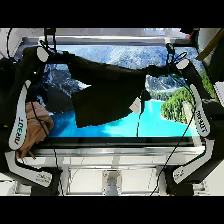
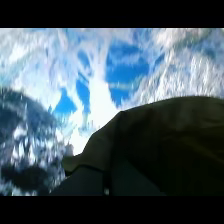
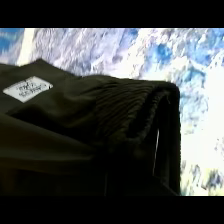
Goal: Fold the clothes and pants, and hang the long-sleeved shirts on hangers.
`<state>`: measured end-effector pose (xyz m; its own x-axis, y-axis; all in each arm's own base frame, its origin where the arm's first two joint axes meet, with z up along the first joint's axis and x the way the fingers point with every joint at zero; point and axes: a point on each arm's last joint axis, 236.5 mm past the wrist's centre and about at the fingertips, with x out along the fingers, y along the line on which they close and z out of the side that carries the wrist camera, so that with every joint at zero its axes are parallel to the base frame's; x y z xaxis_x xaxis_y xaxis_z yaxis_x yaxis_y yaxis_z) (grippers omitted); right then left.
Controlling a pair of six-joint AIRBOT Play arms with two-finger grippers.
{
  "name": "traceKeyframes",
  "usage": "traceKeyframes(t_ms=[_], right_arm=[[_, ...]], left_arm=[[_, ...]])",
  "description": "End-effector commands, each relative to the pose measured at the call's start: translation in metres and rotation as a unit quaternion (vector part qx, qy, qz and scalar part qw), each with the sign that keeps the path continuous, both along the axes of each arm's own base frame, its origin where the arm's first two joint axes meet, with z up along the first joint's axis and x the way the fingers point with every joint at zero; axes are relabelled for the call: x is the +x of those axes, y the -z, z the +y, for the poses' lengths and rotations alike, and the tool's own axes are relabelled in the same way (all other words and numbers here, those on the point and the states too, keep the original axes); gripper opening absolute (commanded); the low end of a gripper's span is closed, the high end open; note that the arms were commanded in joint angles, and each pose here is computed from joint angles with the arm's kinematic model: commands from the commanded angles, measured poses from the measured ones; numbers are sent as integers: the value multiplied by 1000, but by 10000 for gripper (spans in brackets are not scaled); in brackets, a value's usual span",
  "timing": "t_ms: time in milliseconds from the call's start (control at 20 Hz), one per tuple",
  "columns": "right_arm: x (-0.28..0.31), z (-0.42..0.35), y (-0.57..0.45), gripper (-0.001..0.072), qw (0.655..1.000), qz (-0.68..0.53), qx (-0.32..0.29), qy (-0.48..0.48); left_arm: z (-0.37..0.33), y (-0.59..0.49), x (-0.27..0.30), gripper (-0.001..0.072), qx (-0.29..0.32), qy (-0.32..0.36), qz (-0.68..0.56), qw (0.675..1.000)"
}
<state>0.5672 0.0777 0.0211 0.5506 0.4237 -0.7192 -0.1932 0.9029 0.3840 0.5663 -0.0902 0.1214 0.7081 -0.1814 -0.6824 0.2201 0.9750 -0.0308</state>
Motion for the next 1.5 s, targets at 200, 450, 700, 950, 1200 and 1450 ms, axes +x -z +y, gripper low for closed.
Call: traceKeyframes(t_ms=[200, 450, 700, 950, 1200, 1450], right_arm=[[-107, -11, 29, 27, 986, 116, -79, -88], [-143, -8, 78, 28, 984, 154, -63, -66], [-158, -9, 99, 28, 981, 171, -66, -66], [-142, -14, 97, 28, 986, 142, -73, -46], [-156, -6, 93, 196, 982, 169, -58, -65], [-152, -23, -2, 525, 985, 121, -80, -90]], left_arm=[[-2, 23, -131, 17, 43, -1, 140, 989], [10, 85, -238, 18, 32, -42, 223, 973], [16, 138, -301, 18, 17, -62, 290, 955], [-11, 167, -340, 19, 20, -22, 340, 940], [-21, 178, -357, 702, 20, -29, 360, 932], [-39, 150, -357, 702, -36, -37, 348, 936]])
